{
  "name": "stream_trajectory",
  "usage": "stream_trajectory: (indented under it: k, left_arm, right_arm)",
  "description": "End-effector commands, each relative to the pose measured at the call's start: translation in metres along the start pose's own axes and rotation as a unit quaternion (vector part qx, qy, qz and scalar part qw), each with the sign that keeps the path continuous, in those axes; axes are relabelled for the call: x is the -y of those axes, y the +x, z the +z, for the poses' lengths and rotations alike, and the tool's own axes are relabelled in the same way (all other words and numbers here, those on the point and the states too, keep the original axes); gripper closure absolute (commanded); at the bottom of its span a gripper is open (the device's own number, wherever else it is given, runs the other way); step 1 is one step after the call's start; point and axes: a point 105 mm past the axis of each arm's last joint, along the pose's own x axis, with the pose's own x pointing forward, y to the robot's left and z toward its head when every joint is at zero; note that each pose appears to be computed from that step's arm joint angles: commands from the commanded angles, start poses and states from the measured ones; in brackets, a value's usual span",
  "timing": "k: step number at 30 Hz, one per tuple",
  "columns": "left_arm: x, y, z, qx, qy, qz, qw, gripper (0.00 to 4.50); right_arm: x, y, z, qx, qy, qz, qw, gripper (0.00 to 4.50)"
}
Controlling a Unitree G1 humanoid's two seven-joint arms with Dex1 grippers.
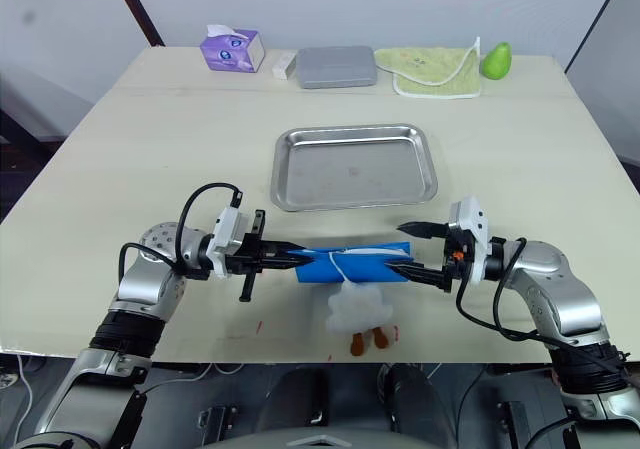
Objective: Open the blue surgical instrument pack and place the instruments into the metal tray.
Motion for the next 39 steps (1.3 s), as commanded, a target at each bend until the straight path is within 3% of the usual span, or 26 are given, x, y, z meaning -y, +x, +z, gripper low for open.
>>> stream_trajectory:
  k: [1, 5, 12, 14, 15, 16, 18, 23, 24, 33, 39]
  left_arm:
    - [0.005, -0.006, -0.011, -0.020, -0.016, -0.006, 1.000, 4.50]
    - [0.005, -0.006, -0.010, -0.020, -0.016, -0.007, 1.000, 4.50]
    - [0.004, -0.005, -0.004, -0.001, -0.047, -0.010, 0.999, 4.50]
    - [0.001, -0.008, 0.004, 0.017, -0.063, 0.003, 0.998, 3.79]
    - [-0.001, -0.014, 0.008, 0.026, -0.073, 0.014, 0.997, 3.79]
    - [-0.001, -0.020, 0.012, 0.033, -0.087, 0.022, 0.995, 3.08]
    - [0.001, -0.030, 0.017, 0.039, -0.103, 0.030, 0.993, 2.61]
    - [0.008, -0.068, 0.035, 0.039, -0.143, 0.070, 0.987, 0.30]
    - [0.010, -0.072, 0.037, 0.036, -0.146, 0.073, 0.986, 0.04]
    - [0.029, -0.087, 0.049, 0.012, -0.170, 0.083, 0.982, 0.04]
    - [0.045, -0.052, 0.044, -0.006, -0.155, 0.048, 0.987, 0.04]
  right_arm:
    - [-0.003, 0.005, 0.007, 0.011, -0.023, 0.013, 1.000, 2.32]
    - [-0.005, 0.005, 0.004, 0.004, -0.024, 0.021, 0.999, 4.48]
    - [-0.005, 0.005, 0.005, 0.003, -0.029, 0.023, 0.999, 4.48]
    - [-0.004, 0.004, 0.005, 0.001, -0.030, 0.022, 0.999, 4.50]
    - [-0.004, 0.003, 0.005, -0.002, -0.032, 0.021, 0.999, 4.50]
    - [-0.003, 0.002, 0.005, -0.004, -0.033, 0.019, 0.999, 4.50]
    - [-0.001, 0.000, 0.005, -0.007, -0.034, 0.016, 0.999, 4.50]
    - [0.005, -0.005, 0.005, -0.014, -0.038, 0.010, 0.999, 4.50]
    - [0.006, -0.006, 0.005, -0.014, -0.039, 0.009, 0.999, 4.50]
    - [0.022, -0.014, 0.009, -0.018, -0.052, -0.002, 0.998, 4.50]
    - [0.025, -0.015, 0.008, -0.022, -0.051, -0.001, 0.998, 4.50]
